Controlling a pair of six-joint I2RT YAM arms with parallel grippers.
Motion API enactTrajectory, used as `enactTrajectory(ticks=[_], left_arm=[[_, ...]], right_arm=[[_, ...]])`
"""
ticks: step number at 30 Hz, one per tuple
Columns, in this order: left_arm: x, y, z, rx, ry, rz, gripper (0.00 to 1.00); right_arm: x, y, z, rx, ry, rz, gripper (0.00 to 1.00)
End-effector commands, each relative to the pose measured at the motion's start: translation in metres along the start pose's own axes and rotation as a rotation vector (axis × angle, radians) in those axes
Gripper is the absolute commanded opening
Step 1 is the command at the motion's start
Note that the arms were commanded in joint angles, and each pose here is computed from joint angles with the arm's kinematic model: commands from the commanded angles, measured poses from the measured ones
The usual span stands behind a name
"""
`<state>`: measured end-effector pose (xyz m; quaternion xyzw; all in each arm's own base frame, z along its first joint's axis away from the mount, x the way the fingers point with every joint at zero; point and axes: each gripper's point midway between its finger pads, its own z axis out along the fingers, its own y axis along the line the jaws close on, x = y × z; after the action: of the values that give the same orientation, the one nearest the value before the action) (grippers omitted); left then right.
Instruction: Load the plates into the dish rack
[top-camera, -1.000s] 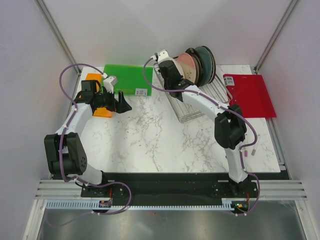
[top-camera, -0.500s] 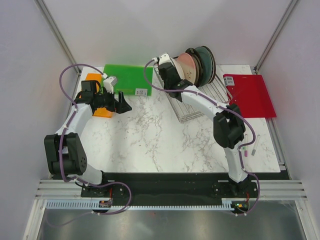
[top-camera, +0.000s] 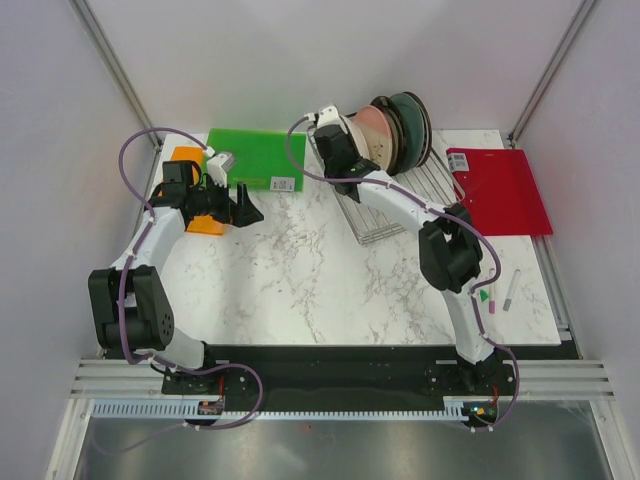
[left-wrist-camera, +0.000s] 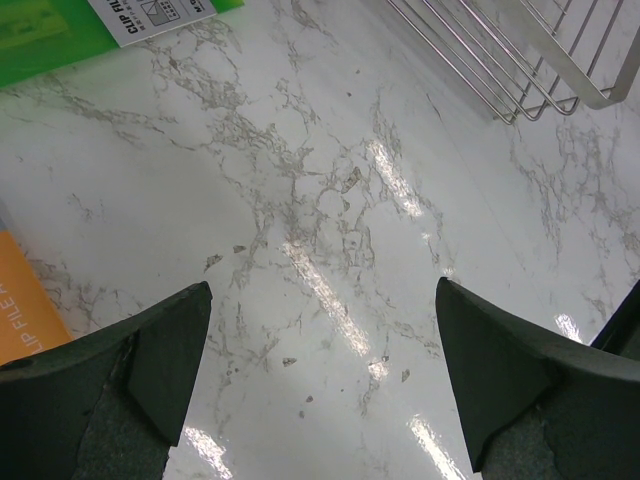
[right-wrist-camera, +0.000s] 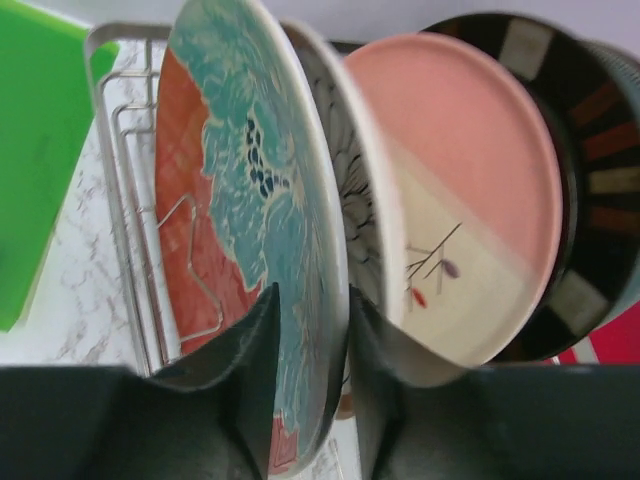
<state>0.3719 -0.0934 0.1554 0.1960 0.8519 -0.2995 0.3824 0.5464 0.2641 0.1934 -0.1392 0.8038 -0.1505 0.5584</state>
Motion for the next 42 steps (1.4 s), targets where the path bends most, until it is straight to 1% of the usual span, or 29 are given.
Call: enactTrajectory(ticks=[1, 3, 8, 9, 11, 12, 13, 14, 15, 16, 17, 19, 20, 22, 24, 25, 26, 28, 29, 31, 35, 38, 42], left_arm=[[-0.012, -0.008, -0.003, 0.024, -0.043, 0.002, 1.0], [-0.012, -0.007, -0.002, 0.026, -0.043, -0.006, 1.0], [-0.017, -0.007, -0.001, 0.026, -0.055, -0.002, 1.0], [-0.018, -0.006, -0.002, 0.022, -0.056, -0.002, 1.0], [-0.028, 0.007, -0.008, -0.081, -0.071, 0.012, 1.0], [-0.034, 0.017, -0.012, -0.165, -0.074, 0.026, 1.0], [-0.039, 0.045, -0.023, -0.387, -0.065, 0.045, 1.0], [-0.051, 0.056, -0.032, -0.475, -0.082, 0.064, 1.0], [-0.062, 0.066, -0.041, -0.545, -0.102, 0.081, 1.0], [-0.068, 0.078, -0.051, -0.631, -0.108, 0.091, 1.0], [-0.08, 0.081, -0.056, -0.654, -0.12, 0.132, 1.0], [-0.088, 0.085, -0.058, -0.671, -0.124, 0.15, 1.0], [-0.091, 0.085, -0.057, -0.664, -0.128, 0.154, 1.0], [-0.091, 0.079, -0.05, -0.611, -0.125, 0.151, 1.0], [-0.09, 0.074, -0.042, -0.568, -0.127, 0.126, 1.0], [-0.091, 0.07, -0.039, -0.54, -0.131, 0.117, 1.0], [-0.09, 0.067, -0.037, -0.524, -0.132, 0.097, 1.0], [-0.089, 0.064, -0.03, -0.486, -0.127, 0.078, 1.0], [-0.088, 0.063, -0.028, -0.472, -0.127, 0.065, 1.0], [-0.087, 0.059, -0.023, -0.439, -0.121, 0.056, 1.0], [-0.086, 0.062, -0.016, -0.421, -0.109, 0.058, 1.0], [-0.088, 0.066, -0.012, -0.421, -0.1, 0.061, 1.0], [-0.094, 0.068, -0.01, -0.422, -0.1, 0.069, 1.0]], right_arm=[[-0.061, -0.044, -0.011, 0.108, -0.138, 0.125, 0.44], [-0.065, -0.049, -0.015, 0.113, -0.147, 0.124, 0.52], [-0.082, -0.061, -0.028, 0.116, -0.183, 0.14, 0.62], [-0.092, -0.069, -0.035, 0.121, -0.2, 0.15, 0.63], [-0.106, -0.079, -0.045, 0.127, -0.237, 0.162, 0.67], [-0.117, -0.091, -0.055, 0.138, -0.263, 0.152, 0.73], [-0.13, -0.1, -0.061, 0.155, -0.306, 0.179, 0.76], [-0.134, -0.111, -0.064, 0.173, -0.325, 0.184, 0.88], [-0.146, -0.126, -0.073, 0.194, -0.358, 0.206, 0.94], [-0.151, -0.14, -0.076, 0.23, -0.377, 0.236, 0.98], [-0.156, -0.162, -0.076, 0.271, -0.386, 0.273, 0.98], [-0.156, -0.186, -0.074, 0.305, -0.382, 0.303, 0.98], [-0.148, -0.209, -0.069, 0.365, -0.364, 0.325, 0.98], [-0.138, -0.231, -0.067, 0.43, -0.341, 0.353, 0.98], [-0.115, -0.258, -0.064, 0.523, -0.289, 0.362, 0.98], [-0.108, -0.265, -0.064, 0.549, -0.277, 0.37, 0.98], [-0.089, -0.274, -0.058, 0.581, -0.238, 0.347, 0.98], [-0.079, -0.291, -0.062, 0.613, -0.227, 0.346, 0.98], [-0.063, -0.301, -0.059, 0.639, -0.193, 0.327, 0.98], [-0.05, -0.316, -0.063, 0.685, -0.16, 0.32, 0.98], [-0.013, -0.343, -0.061, 0.74, -0.08, 0.301, 0.98], [0.008, -0.36, -0.062, 0.779, -0.045, 0.314, 0.98], [0.028, -0.371, -0.058, 0.808, -0.004, 0.313, 0.98]])
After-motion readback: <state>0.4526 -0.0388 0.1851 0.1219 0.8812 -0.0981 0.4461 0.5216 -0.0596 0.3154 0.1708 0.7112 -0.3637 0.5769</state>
